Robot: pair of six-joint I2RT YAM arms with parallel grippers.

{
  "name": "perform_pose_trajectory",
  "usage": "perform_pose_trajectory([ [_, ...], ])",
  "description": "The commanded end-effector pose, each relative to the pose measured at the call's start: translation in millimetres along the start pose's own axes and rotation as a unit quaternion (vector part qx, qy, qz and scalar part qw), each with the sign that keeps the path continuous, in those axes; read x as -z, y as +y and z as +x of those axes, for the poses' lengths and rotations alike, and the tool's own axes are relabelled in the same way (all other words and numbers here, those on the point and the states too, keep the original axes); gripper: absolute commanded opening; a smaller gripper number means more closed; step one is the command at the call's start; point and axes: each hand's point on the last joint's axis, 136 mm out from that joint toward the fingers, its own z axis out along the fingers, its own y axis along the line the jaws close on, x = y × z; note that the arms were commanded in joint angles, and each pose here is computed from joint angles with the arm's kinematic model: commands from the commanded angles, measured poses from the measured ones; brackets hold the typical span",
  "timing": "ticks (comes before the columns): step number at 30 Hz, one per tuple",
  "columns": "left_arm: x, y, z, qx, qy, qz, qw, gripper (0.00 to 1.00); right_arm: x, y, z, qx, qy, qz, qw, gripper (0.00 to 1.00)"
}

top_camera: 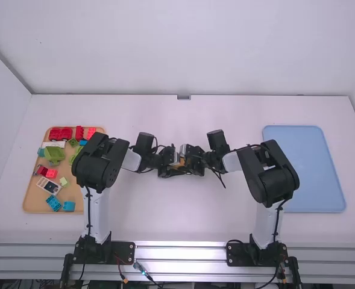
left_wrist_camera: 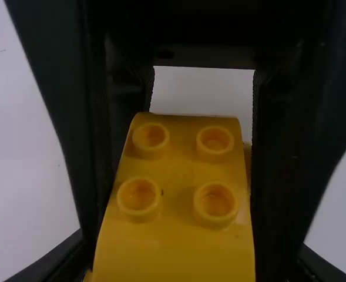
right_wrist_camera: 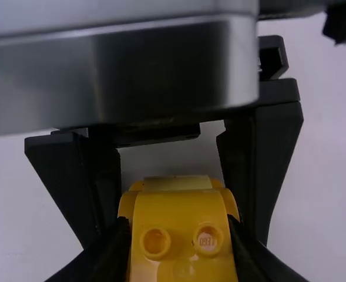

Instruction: Assemble lego blocks to make yellow taxi

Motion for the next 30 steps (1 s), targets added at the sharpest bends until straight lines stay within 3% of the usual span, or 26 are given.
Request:
perform_pose_trajectory([
  [1, -5, -6, -2, 0.000, -0.008, 0.014, 1.000, 0.40, 0, 0, 0, 0.000, -0.017, -0.014, 1.000, 0.42],
  [9, -5, -6, -2, 0.001, -0.007, 0.014, 1.000, 0.41, 11, -3, -5, -0.006, -0.049, -0.022, 0.999, 0.46],
  [17, -5, -5, -2, 0.002, -0.008, 0.014, 1.000, 0.41, 33, -5, -18, -0.006, -0.115, -0.039, 0.993, 0.47],
  [21, -5, -5, -2, 0.001, -0.008, 0.014, 1.000, 0.45, 44, -7, -17, -0.020, -0.131, -0.042, 0.990, 0.55],
  [23, -5, -5, -2, 0.001, -0.008, 0.014, 1.000, 0.55, 47, -9, -13, -0.029, -0.128, -0.038, 0.991, 0.58],
  [24, -5, -5, -2, 0.002, -0.007, 0.014, 1.000, 0.66, 49, -8, -10, -0.030, -0.124, -0.038, 0.991, 0.58],
  [26, -5, -4, -3, 0.025, -0.008, 0.012, 1.000, 0.99, 49, 0, -2, -0.005, -0.116, -0.041, 0.992, 0.65],
  [27, -4, -2, -3, 0.039, -0.004, 0.007, 0.999, 0.99, 48, 3, 0, 0.005, -0.113, -0.042, 0.993, 0.67],
  [28, -3, 1, -3, 0.053, 0.003, 0.000, 0.999, 0.99, 48, 5, 3, 0.010, -0.110, -0.042, 0.993, 0.82],
  [29, 0, 3, -3, 0.064, 0.012, -0.006, 0.998, 0.99, 47, 7, 5, 0.006, -0.108, -0.043, 0.993, 0.91],
  [30, 1, 3, -3, 0.066, 0.017, -0.008, 0.998, 0.99, 47, 8, 6, 0.005, -0.107, -0.043, 0.993, 0.93],
])
